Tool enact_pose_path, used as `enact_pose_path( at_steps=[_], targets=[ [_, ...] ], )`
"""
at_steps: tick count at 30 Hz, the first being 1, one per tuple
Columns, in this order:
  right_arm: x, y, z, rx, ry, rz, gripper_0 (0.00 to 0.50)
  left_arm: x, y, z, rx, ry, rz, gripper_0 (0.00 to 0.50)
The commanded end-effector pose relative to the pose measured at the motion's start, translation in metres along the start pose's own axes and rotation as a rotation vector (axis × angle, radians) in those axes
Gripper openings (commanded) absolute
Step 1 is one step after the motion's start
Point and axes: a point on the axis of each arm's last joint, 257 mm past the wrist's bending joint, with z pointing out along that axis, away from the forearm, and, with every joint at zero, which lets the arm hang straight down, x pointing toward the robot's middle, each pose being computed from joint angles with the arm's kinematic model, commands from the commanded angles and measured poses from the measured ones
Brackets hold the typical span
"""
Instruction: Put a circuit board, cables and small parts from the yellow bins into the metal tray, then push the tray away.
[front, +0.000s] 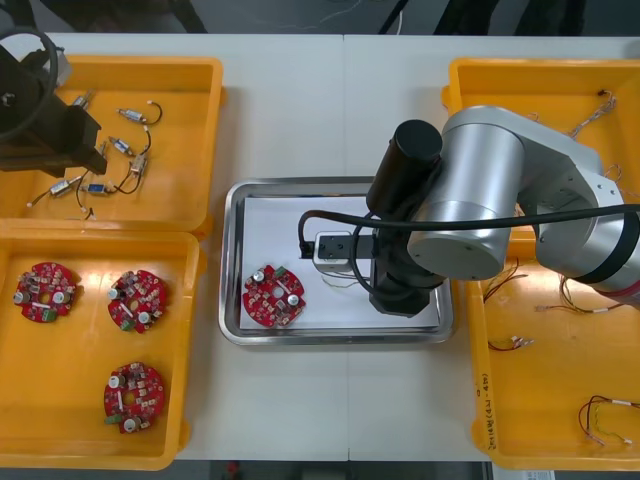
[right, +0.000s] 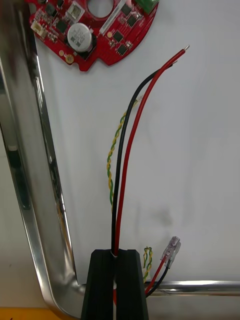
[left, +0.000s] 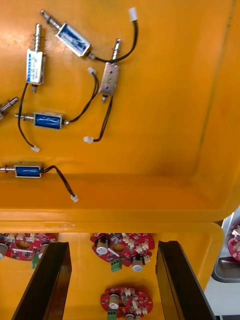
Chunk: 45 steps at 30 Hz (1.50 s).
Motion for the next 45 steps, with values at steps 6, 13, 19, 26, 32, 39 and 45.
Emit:
enact_pose_path(
  at_steps=[6,13,19,26,32,39,45],
  targets=[
    [0.016,0.003,0.031,0.028,0.055,-0.041,0.0,-0.015,0.039,-0.012,-0.045,0.01,-0.004,0.5],
    [0.012,0.013,0.05,0.012,0.039,-0.006,0.0,-0.013,0.041,-0.004,-0.095,0.033,0.029,0.5],
    [0.012,0.018,0.058,-0.002,0.032,0.015,0.0,-0.011,0.04,0.002,-0.088,0.063,0.027,0.5],
    [0.006,0.018,0.058,0.002,0.022,0.023,0.0,-0.014,0.04,0.016,-0.122,0.063,0.053,0.5],
    [-0.004,0.017,0.055,0.021,0.007,0.025,0.5,-0.018,0.043,0.028,-0.121,0.092,0.041,0.5],
    [-0.014,0.013,0.044,0.039,-0.021,0.028,0.5,-0.02,0.043,0.034,-0.131,0.093,0.056,0.5],
    [-0.021,0.003,0.034,0.046,-0.043,0.049,0.5,-0.02,0.044,0.043,-0.15,0.091,0.078,0.5]
  ],
)
